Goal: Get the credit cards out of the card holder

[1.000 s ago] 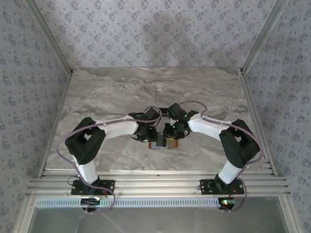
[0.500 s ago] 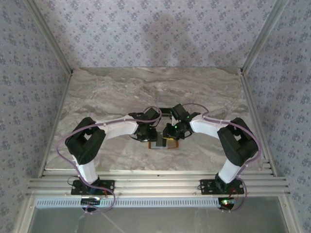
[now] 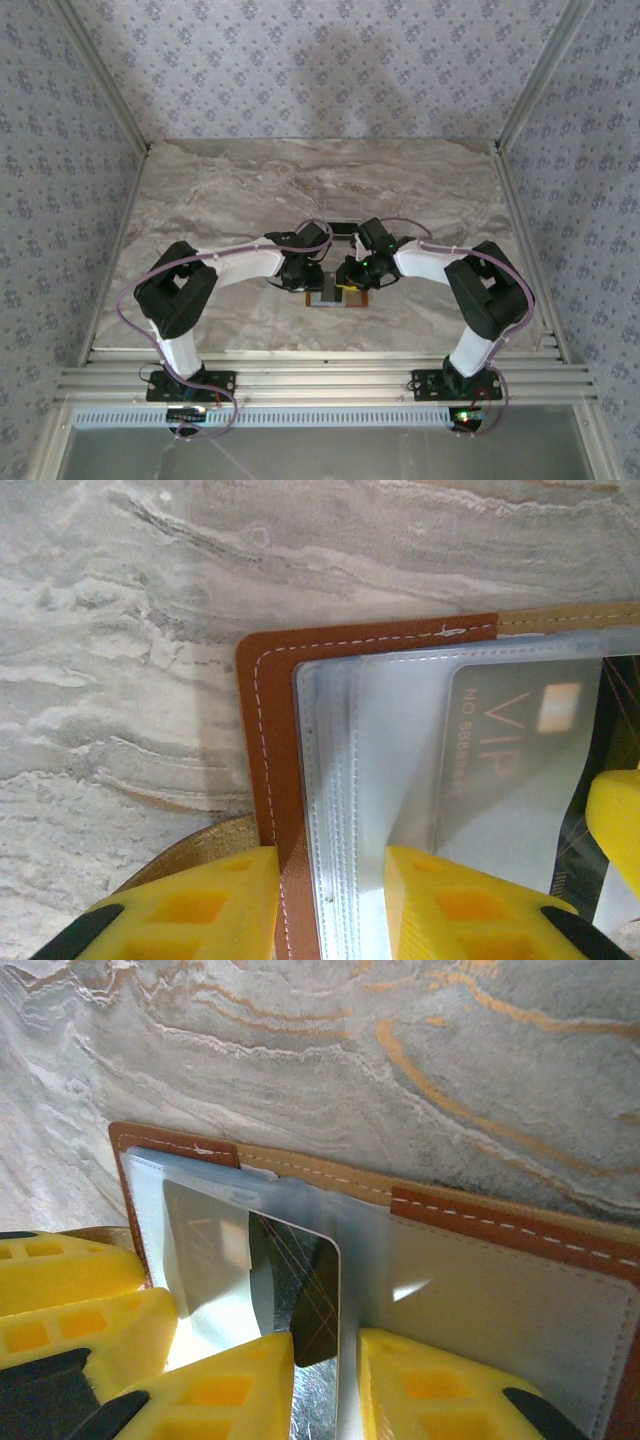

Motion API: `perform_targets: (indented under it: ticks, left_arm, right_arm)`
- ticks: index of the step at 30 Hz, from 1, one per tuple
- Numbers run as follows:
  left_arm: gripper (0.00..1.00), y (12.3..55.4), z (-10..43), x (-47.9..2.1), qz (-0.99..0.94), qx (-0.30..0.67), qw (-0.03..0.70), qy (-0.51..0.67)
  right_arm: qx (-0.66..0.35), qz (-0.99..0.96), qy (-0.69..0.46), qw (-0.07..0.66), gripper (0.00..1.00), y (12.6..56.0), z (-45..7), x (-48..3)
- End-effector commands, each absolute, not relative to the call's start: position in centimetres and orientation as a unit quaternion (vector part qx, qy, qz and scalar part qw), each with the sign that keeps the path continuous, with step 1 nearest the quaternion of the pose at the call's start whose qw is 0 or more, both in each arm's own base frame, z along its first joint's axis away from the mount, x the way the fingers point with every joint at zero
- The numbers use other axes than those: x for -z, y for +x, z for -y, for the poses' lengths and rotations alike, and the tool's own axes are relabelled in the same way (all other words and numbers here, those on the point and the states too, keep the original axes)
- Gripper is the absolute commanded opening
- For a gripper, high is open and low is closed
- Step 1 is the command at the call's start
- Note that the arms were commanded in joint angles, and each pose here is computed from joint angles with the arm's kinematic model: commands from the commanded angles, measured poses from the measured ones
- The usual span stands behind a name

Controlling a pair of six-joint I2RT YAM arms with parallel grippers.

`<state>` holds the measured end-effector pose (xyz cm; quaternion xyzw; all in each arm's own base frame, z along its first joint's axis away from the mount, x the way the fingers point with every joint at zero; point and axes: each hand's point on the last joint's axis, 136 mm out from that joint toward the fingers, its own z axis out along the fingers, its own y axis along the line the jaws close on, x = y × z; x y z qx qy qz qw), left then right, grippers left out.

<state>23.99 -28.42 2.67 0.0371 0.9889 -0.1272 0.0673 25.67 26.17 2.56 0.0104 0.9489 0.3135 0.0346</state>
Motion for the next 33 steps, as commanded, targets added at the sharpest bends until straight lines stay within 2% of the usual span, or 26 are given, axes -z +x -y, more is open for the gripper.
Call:
perform_targets:
  ticks: [1, 9, 19, 33]
  left_arm:
    - [0.33, 23.3, 26.9, -1.3, -0.994, 0.091, 0.044, 0.040]
    - [0.33, 23.2, 26.9, -1.2, -0.994, 0.088, 0.042, 0.041]
    - [0.33, 23.3, 26.6, -1.5, -0.995, 0.083, 0.046, 0.041]
    - [0.33, 23.2, 26.4, -1.6, -0.995, 0.076, 0.045, 0.042]
  right_arm:
    - [-0.348, -0.937, 0.021, 0.022, 0.25, 25.4, -26.6, -2.2]
    - [-0.374, -0.927, 0.021, 0.031, 0.20, 25.5, -26.8, -2.7]
    - [-0.338, -0.940, 0.024, 0.031, 0.09, 25.2, -25.2, -1.9]
    - [-0.310, -0.949, 0.035, 0.056, 0.06, 25.4, -23.6, -2.5]
